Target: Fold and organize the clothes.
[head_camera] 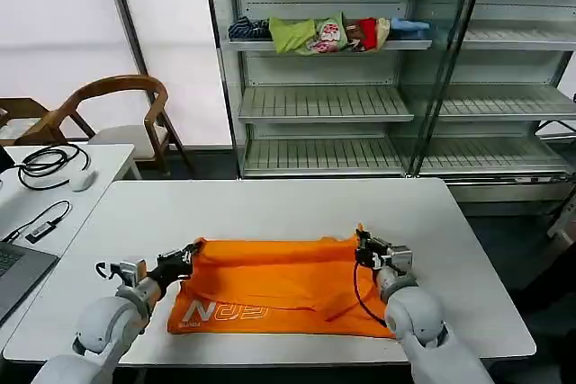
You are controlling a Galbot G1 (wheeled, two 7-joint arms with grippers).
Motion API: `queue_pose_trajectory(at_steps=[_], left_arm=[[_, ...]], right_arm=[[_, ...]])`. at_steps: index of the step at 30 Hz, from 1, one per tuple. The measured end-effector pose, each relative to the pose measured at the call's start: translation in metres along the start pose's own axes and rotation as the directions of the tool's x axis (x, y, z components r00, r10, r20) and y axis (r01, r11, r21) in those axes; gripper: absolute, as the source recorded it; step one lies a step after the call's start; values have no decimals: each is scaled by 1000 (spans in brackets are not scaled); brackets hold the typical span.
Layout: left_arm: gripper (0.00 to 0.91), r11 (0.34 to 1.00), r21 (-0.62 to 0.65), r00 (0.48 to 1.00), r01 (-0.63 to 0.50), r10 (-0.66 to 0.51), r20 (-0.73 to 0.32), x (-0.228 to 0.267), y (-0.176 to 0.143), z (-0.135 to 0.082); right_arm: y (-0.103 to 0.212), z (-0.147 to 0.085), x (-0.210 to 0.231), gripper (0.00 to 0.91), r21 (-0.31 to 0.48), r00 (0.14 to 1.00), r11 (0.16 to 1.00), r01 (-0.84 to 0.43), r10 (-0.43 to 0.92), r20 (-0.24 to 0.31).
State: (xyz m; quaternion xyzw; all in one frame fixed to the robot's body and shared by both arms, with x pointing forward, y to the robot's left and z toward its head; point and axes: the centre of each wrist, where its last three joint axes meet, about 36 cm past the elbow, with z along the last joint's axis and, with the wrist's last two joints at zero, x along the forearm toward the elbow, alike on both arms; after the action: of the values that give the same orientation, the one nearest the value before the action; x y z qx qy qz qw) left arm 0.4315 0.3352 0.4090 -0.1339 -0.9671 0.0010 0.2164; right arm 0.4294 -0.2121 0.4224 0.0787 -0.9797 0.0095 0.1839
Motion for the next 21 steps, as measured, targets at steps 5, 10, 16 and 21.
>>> queue_pose_trajectory(at_steps=[5, 10, 16, 21], left_arm=[[30, 1000, 0, 1000, -1, 1, 3, 13, -3, 3], [30, 1000, -2, 1000, -1, 1, -1, 24, -5, 7], [30, 1000, -6, 1000, -6, 6, -3, 36, -10, 10], [30, 1000, -13, 1000, -11, 11, -15, 44, -14, 17]], right_arm=[[1, 5, 17, 0, 6, 1000, 1000, -5, 5, 1], [3, 7, 34, 0, 11, 1000, 1000, -4, 4, 3], [5, 9, 51, 0, 18, 1000, 1000, -4, 4, 5], [6, 12, 61, 0, 21, 1000, 1000, -5, 5, 1]])
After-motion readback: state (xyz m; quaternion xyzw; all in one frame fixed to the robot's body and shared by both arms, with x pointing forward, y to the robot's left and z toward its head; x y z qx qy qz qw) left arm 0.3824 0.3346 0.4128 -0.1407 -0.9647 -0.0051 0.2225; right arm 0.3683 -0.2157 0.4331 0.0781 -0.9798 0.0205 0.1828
